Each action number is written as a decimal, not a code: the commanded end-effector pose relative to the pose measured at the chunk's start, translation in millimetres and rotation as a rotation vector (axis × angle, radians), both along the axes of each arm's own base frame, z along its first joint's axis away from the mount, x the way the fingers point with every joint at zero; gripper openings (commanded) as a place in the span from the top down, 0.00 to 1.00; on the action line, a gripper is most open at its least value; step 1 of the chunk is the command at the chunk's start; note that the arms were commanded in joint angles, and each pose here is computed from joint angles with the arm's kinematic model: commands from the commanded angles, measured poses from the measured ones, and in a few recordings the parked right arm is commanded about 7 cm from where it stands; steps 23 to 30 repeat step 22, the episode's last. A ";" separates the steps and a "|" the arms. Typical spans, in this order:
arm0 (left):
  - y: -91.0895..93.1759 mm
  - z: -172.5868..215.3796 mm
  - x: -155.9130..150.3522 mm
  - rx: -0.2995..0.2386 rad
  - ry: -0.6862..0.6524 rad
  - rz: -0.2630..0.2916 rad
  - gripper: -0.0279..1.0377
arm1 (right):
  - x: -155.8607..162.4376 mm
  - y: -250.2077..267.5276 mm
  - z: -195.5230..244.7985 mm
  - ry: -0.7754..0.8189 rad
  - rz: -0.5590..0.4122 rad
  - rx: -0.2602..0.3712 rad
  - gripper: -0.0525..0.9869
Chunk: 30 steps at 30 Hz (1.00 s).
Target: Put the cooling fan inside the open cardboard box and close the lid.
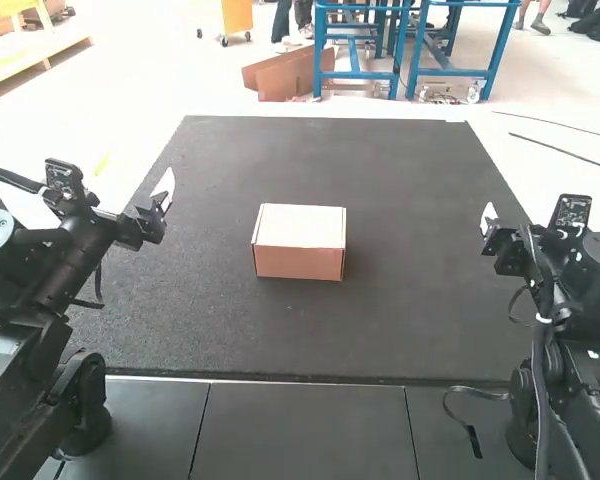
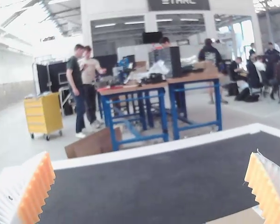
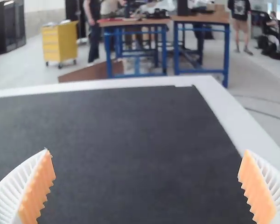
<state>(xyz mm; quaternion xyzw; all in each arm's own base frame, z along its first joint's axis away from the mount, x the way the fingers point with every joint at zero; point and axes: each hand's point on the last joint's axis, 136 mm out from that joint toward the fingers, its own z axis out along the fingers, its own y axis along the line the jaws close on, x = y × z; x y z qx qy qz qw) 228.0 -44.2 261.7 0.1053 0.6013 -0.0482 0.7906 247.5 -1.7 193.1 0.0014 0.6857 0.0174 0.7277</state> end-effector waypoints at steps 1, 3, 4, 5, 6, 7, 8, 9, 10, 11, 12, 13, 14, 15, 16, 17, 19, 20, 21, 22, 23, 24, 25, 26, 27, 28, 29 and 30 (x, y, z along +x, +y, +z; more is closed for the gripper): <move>4.3 -13.3 3.1 0.018 0.016 0.020 0.07 | -3.6 2.0 9.7 -0.045 0.012 -0.009 0.08; 8.4 -22.2 6.1 0.023 0.034 0.039 0.07 | -1.4 2.8 -4.4 -0.001 0.018 0.005 0.08; 10.9 -29.9 8.6 0.032 0.049 0.052 0.07 | -1.5 3.0 -7.5 0.013 0.020 0.014 0.08; 12.6 -34.0 9.7 0.035 0.056 0.058 0.07 | -1.3 2.8 -8.6 0.018 0.020 0.034 0.08; 14.9 -37.3 10.7 0.040 0.069 0.068 0.07 | -1.3 2.5 -12.3 0.034 0.020 0.072 0.08; 17.1 -43.2 12.1 0.043 0.087 0.078 0.07 | -1.1 1.7 -17.6 0.056 0.015 0.108 0.08; 19.0 -47.6 13.1 0.043 0.101 0.085 0.07 | -1.0 -0.2 -23.6 0.081 0.004 0.143 0.08; 20.9 -54.7 14.6 0.045 0.123 0.093 0.07 | -1.2 -1.5 -29.6 0.105 -0.005 0.165 0.08; 22.6 -59.9 15.6 0.043 0.138 0.100 0.07 | -1.7 -2.6 -37.5 0.136 -0.014 0.156 0.08; 24.8 -73.3 17.0 0.042 0.193 0.107 0.07 | -1.7 -2.5 -39.4 0.142 -0.014 0.154 0.08; 28.0 -84.9 17.8 0.047 0.240 0.124 0.07 | -1.7 -2.7 -40.1 0.145 -0.016 0.152 0.08; 30.2 -89.7 18.0 0.064 0.257 0.136 0.07 | -1.8 -2.7 -40.1 0.145 -0.016 0.151 0.08; 31.2 -90.5 18.0 0.065 0.260 0.141 0.07 | -1.9 -2.7 -40.9 0.148 -0.016 0.148 0.07; 32.7 -90.8 18.1 0.068 0.261 0.147 0.07 | -1.9 -2.7 -40.9 0.148 -0.016 0.140 0.07; 33.5 -91.6 18.1 0.067 0.264 0.150 0.07 | -1.9 -2.7 -40.9 0.148 -0.016 0.137 0.07; 34.3 -92.0 18.1 0.070 0.265 0.154 0.07 | -1.8 -2.7 -41.2 0.150 -0.016 0.136 0.07; 35.0 -91.2 18.2 0.072 0.262 0.157 0.07 | -1.9 -2.7 -40.9 0.148 -0.016 0.134 0.07; 34.7 -91.2 18.2 0.079 0.261 0.156 0.07 | -1.9 -2.7 -41.3 0.150 -0.016 0.134 0.07; 34.7 -91.2 18.2 0.085 0.260 0.157 0.07 | -1.8 -2.7 -41.2 0.150 -0.016 0.134 0.07; 34.2 -90.9 18.1 0.085 0.258 0.156 0.07 | -1.8 -2.7 -41.2 0.150 -0.016 0.134 0.07; 34.2 -90.9 18.1 0.085 0.258 0.156 0.07 | -1.8 -2.7 -41.2 0.150 -0.016 0.134 0.07; 34.2 -90.9 18.1 0.085 0.258 0.156 0.07 | -1.8 -2.7 -41.2 0.150 -0.016 0.134 0.07; 34.2 -90.9 18.1 0.085 0.258 0.156 0.07 | -1.8 -2.7 -41.2 0.150 -0.016 0.134 0.07; 34.2 -90.9 18.1 0.085 0.258 0.156 0.07 | -1.8 -2.7 -41.2 0.150 -0.016 0.134 0.07; 34.2 -90.9 18.1 0.085 0.258 0.156 0.07 | -1.8 -2.7 -41.2 0.150 -0.016 0.134 0.07; 34.2 -90.9 18.1 0.085 0.258 0.156 0.07 | -1.8 -2.7 -41.2 0.150 -0.016 0.134 0.07; 34.2 -90.9 18.1 0.085 0.258 0.156 0.07 | -1.8 -2.7 -41.2 0.150 -0.016 0.134 0.07; 34.2 -90.9 18.1 0.085 0.258 0.156 0.07 | -1.8 -2.7 -41.2 0.150 -0.016 0.134 0.07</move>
